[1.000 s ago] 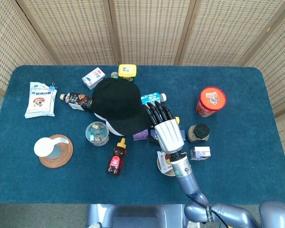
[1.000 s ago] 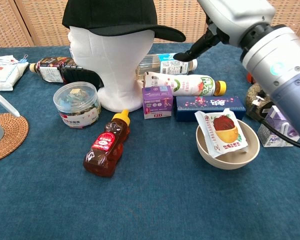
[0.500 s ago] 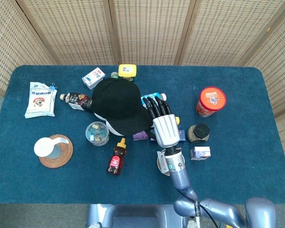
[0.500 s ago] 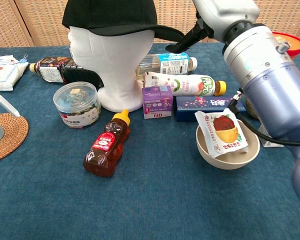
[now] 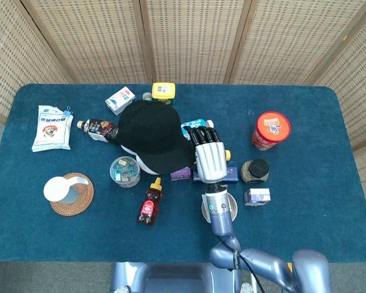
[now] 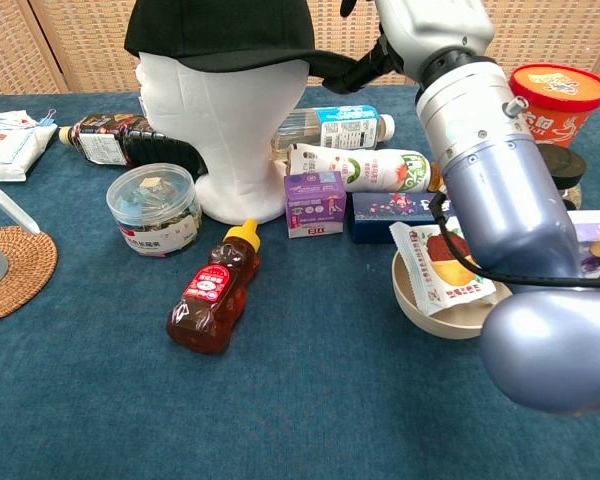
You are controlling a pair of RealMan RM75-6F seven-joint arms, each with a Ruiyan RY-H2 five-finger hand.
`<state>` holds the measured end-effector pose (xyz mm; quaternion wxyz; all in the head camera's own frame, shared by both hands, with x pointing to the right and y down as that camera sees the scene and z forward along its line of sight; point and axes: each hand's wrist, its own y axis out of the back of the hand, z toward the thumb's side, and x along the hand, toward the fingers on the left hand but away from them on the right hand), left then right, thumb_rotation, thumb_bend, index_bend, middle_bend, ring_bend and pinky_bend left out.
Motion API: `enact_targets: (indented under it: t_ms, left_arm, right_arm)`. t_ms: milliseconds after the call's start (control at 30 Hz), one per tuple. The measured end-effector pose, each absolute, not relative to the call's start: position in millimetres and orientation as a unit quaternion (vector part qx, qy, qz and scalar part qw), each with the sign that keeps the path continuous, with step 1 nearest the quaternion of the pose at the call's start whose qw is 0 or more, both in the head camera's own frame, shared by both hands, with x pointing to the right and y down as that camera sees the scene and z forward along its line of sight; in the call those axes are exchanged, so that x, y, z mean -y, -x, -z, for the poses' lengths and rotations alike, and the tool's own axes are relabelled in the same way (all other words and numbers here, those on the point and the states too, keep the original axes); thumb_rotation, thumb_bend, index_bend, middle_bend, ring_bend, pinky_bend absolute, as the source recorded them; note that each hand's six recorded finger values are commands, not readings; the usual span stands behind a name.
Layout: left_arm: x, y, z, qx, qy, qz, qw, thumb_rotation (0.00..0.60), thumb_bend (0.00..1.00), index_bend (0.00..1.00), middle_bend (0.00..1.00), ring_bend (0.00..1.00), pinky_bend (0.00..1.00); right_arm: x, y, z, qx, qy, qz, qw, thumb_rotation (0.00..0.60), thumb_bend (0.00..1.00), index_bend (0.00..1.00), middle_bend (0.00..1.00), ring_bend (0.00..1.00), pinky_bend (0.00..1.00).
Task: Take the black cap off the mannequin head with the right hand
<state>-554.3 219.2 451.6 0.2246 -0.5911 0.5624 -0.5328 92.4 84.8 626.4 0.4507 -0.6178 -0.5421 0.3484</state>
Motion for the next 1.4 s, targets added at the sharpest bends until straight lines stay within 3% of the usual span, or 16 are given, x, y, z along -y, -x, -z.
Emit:
enact_targets:
  t_ms: [167,300,500,1000,1400]
  left_arm:
    - [-219,554,-452,-0.561,0.591,0.534,0.225,0.6,0.2,0.0,0.0,0.0,0.05]
    - [-220,554,-452,-0.561,0.592,0.533,0.225,0.6,0.2,0.0,0.0,0.0,0.06]
    - [-220,554,-452,-0.561,0.592,0.533,0.224,0.6,0.2,0.0,0.0,0.0,0.05]
    - [-220,553,-453,-0.56,0.593,0.535,0.222,0.6,0.2,0.0,0.0,0.0,0.05]
    - [-221,551,-453,-0.556,0.597,0.533,0.223,0.6,0.2,0.0,0.0,0.0,0.05]
  right_arm:
    - [-84,-91,-626,0.544,0.618,-0.342,0.453,0.6,0.3,0.45,0.58,0.5,0.45]
    - [-86,-89,-625,0.541,0.62,-0.332,0.46,0.6,0.44,0.59,0.7,0.63,0.63]
    - [-88,-86,-624,0.54,0.625,-0.314,0.469,0.6,0.57,0.66,0.76,0.71,0.79]
    - [-67,-99,-593,0.556,0.594,-0.28,0.509,0.6,0.58,0.68,0.78,0.71,0.8]
    - [-6,-189,-547,0.529,0.473,-0.33,0.622,0.6,0.59,0.68,0.78,0.71,0.8]
